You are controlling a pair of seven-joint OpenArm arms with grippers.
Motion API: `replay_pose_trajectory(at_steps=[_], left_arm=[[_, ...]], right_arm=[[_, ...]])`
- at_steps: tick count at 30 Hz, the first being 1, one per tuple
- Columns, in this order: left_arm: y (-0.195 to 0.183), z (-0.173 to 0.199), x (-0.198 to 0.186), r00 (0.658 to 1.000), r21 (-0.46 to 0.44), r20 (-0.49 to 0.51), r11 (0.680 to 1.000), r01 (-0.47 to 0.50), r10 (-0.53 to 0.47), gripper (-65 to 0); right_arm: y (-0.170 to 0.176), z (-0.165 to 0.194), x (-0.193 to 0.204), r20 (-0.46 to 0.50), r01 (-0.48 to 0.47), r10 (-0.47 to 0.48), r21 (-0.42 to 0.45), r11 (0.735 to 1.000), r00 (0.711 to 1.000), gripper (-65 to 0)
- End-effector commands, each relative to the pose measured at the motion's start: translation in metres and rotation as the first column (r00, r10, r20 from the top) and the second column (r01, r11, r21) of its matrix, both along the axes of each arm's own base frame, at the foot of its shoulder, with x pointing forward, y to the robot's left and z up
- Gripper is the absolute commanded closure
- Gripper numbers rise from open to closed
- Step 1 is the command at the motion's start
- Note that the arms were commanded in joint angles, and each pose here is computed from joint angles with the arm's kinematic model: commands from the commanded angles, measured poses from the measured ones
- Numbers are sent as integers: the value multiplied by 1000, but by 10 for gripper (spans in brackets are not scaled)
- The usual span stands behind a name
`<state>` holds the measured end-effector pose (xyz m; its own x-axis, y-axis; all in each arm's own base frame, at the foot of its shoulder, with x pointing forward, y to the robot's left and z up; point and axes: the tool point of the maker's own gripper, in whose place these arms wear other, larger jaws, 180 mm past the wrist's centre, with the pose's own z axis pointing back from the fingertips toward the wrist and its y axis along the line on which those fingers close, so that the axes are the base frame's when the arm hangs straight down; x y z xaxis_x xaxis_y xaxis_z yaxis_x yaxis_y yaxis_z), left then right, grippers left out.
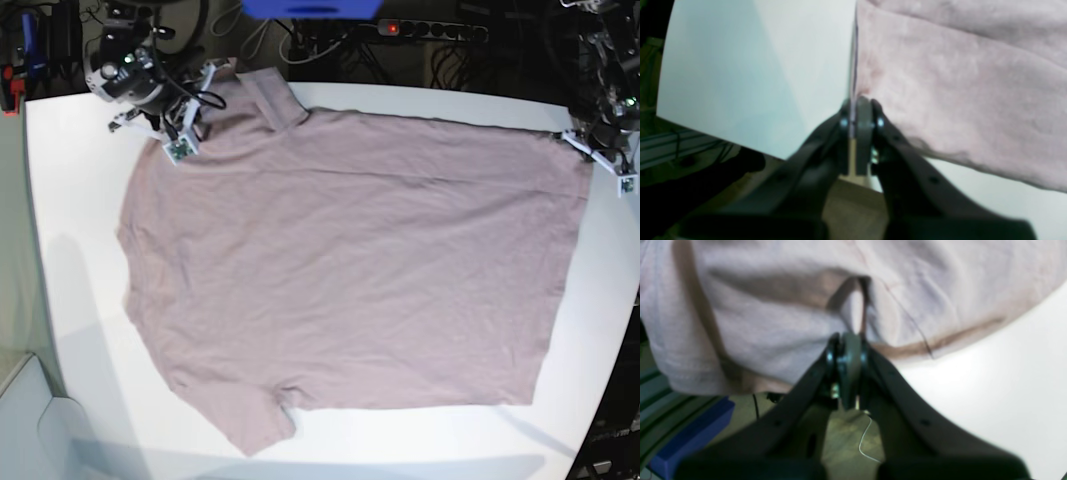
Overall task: Layout the t-shirt on the table in an organized manner, then fold the t-shirt properly
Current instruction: 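Lift the collar edge with both grippers and fold it over the shirt body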
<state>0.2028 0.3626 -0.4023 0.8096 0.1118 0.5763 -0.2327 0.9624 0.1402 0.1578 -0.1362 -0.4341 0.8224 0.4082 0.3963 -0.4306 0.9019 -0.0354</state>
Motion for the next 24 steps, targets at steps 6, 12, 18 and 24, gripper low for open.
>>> replay_pose_trajectory(at_steps=[6,12,18,24], left_arm=[[3,34,21,995,57,94,998,33,-38,-1],[0,67,30,989,102,132,994,45,-59,-1],[19,108,31,980,148,197,988,-37,7,-1],[21,112,34,979,153,205,987,-40,8,-1]], right_arm=[[-14,22,2,27,-24,26,-80,996,999,0],[-29,36,11,68,-36,45,-131,991,997,0],[-41,40,15,83,-33,47,-161,986,995,0],[-61,52,32,132,29,-3,-191,981,991,0]])
